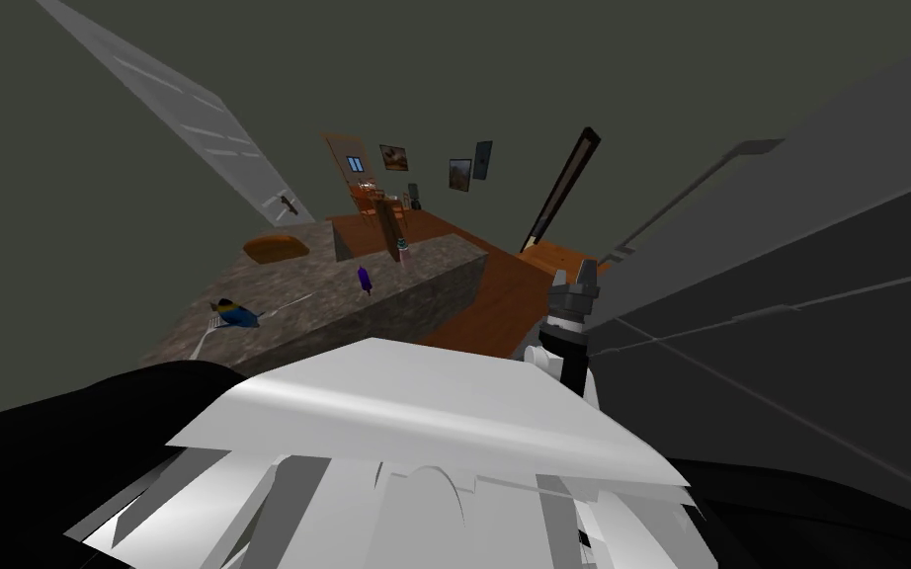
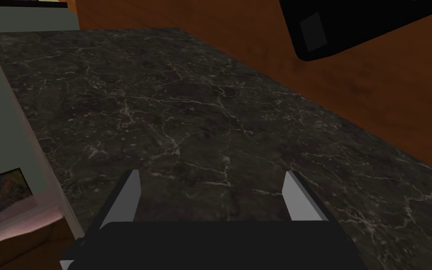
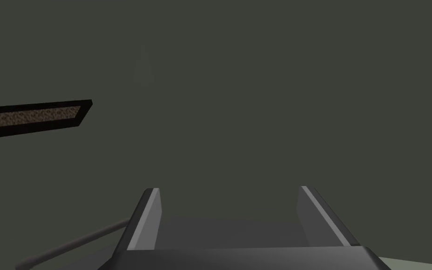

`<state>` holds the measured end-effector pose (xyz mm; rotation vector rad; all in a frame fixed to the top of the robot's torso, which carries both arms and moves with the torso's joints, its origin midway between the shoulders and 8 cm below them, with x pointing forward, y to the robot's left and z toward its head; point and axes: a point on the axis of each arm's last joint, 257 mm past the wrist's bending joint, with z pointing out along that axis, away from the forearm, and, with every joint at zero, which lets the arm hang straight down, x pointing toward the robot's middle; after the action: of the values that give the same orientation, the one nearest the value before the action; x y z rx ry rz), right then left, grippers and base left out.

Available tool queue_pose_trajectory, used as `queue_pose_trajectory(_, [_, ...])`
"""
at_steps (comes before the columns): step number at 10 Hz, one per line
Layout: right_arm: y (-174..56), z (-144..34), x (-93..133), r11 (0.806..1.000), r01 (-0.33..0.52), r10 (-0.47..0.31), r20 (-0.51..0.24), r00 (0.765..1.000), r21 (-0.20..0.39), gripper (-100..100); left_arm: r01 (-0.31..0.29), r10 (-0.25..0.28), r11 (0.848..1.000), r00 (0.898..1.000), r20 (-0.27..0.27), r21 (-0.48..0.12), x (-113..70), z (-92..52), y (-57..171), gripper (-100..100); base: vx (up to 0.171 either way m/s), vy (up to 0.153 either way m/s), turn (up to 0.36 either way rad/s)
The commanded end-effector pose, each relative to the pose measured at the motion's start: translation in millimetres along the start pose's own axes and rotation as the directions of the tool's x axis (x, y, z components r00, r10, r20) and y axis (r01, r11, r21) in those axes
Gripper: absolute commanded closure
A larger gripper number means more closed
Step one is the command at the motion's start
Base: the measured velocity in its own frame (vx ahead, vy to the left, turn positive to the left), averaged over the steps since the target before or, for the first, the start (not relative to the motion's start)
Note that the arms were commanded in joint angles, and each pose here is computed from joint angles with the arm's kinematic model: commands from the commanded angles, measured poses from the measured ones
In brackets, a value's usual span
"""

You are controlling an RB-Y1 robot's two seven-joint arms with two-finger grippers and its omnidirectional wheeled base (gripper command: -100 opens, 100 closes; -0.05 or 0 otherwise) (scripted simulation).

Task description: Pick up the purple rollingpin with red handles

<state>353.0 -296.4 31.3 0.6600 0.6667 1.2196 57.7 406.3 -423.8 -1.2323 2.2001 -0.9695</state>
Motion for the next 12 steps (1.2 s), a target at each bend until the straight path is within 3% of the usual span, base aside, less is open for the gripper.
queue_pose_trajectory(1, [0, 0.0, 0, 1.000, 0.000, 0.000, 0.000, 1.000, 0.000, 0, 0.027, -0.029, 0.996, 0.999, -0.016, -0.087, -1.8, -30.3, 30, -100, 0.059, -0.021, -0.180])
queue_pose_trajectory(2, [0, 0.0, 0, 1.000, 0.000, 0.000, 0.000, 1.000, 0.000, 0, 0.020, -0.022, 0.994, 1.000, -0.011, -0.110, -7.3, -36.3, 37, -100, 0.052, -0.017, -0.124])
queue_pose_trajectory(5, [0, 0.0, 0, 1.000, 0.000, 0.000, 0.000, 1.000, 0.000, 0, 0.055, -0.065, 0.970, 0.997, -0.032, -0.238, -15.8, -87.6, 73, -100, 0.078, -0.019, -0.193])
queue_pose_trajectory(6, [0, 0.0, 0, 1.000, 0.000, 0.000, 0.000, 1.000, 0.000, 0, 0.044, -0.052, 0.962, 0.998, -0.022, -0.271, -25.1, -98.8, 82, -100, 0.077, -0.007, -0.118])
queue_pose_trajectory(7, [0, 0.0, 0, 1.000, 0.000, 0.000, 0.000, 1.000, 0.000, 0, 0.065, -0.078, 0.946, 0.997, -0.029, -0.316, -26.9, -120.4, 92, -100, 0.097, -0.012, -0.231])
queue_pose_trajectory(8, [0, 0.0, 0, 1.000, 0.000, 0.000, 0.000, 1.000, 0.000, 0, 0.052, -0.063, 0.935, 0.998, -0.019, -0.350, -37.7, -132.9, 100, -100, 0.077, -0.007, -0.112])
queue_pose_trajectory(9, [0, 0.0, 0, 1.000, 0.000, 0.000, 0.000, 1.000, 0.000, 0, 0.052, -0.063, 0.935, 0.998, -0.019, -0.350, -37.7, -132.9, 100, -100, 0.028, -0.006, 0.025])
queue_pose_trajectory(10, [0, 0.0, 0, 1.000, 0.000, 0.000, 0.000, 1.000, 0.000, 0, 0.058, -0.075, 0.915, 0.997, -0.026, -0.400, -46.0, -156.9, 107, -100, 0.069, -0.019, -0.221])
queue_pose_trajectory(11, [0, 0.0, 0, 1.000, 0.000, 0.000, 0.000, 1.000, 0.000, 0, 0.058, -0.070, 0.907, 0.997, -0.015, -0.418, -50.7, -164.7, 113, -100, 0.082, -0.011, -0.155])
queue_pose_trajectory(12, [0, 0.0, 0, 1.000, 0.000, 0.000, 0.000, 1.000, 0.000, 0, 0.067, -0.079, 0.877, 0.997, -0.006, -0.476, -62.4, -194.2, 122, -100, 0.121, -0.011, -0.211])
